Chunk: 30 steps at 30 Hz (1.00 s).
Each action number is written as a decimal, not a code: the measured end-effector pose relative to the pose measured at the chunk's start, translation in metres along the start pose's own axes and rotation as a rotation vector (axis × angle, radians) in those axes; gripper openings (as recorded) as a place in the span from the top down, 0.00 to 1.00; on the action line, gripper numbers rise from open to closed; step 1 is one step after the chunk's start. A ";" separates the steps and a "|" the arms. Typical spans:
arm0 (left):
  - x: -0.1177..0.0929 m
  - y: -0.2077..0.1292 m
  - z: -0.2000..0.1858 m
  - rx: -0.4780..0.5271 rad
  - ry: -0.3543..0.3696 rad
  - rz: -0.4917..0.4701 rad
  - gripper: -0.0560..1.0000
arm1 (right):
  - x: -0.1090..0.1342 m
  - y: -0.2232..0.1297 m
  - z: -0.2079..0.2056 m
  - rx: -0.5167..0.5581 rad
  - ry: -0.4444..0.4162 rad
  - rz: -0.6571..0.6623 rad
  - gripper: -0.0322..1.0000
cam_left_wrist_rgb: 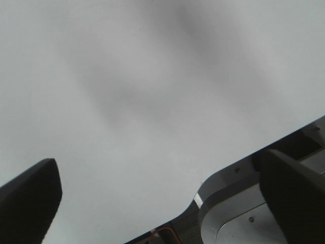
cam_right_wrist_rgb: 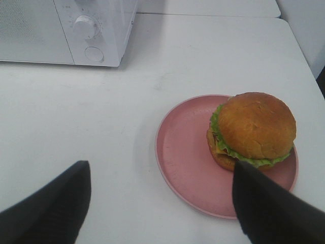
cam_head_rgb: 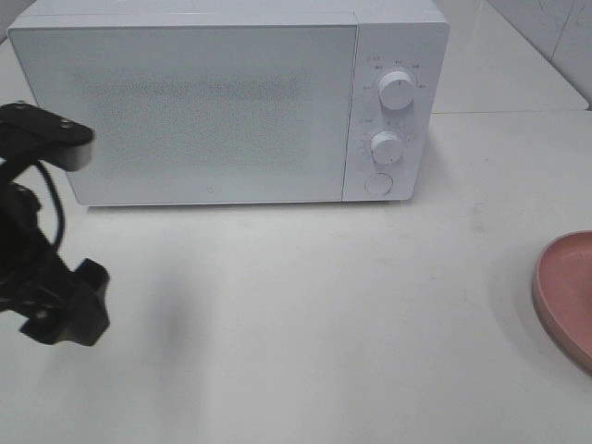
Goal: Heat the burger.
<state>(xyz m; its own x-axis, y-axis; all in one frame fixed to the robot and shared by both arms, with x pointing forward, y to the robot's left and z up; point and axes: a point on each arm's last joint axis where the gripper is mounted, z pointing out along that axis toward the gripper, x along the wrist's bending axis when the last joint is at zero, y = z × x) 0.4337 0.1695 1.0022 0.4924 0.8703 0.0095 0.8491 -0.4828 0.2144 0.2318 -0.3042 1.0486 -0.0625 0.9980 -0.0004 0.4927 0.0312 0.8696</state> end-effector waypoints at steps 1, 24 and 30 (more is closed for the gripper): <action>0.017 -0.010 -0.005 -0.006 -0.004 -0.062 0.02 | 0.000 0.000 0.000 0.000 0.000 0.000 0.24; 0.055 -0.153 -0.072 -0.288 0.187 -0.442 0.01 | 0.000 0.000 0.000 0.000 0.000 0.000 0.24; 0.042 -0.181 -0.090 -0.538 0.234 -0.430 0.01 | 0.000 0.000 0.000 0.000 0.000 0.000 0.24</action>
<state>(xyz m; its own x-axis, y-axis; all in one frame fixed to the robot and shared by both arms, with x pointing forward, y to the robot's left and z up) 0.2830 0.3022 1.0518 0.0319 0.9994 0.0121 0.7174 -0.0313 0.6960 0.2318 -0.3042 1.0486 -0.0625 0.9980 -0.0004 0.4927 0.0312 0.8696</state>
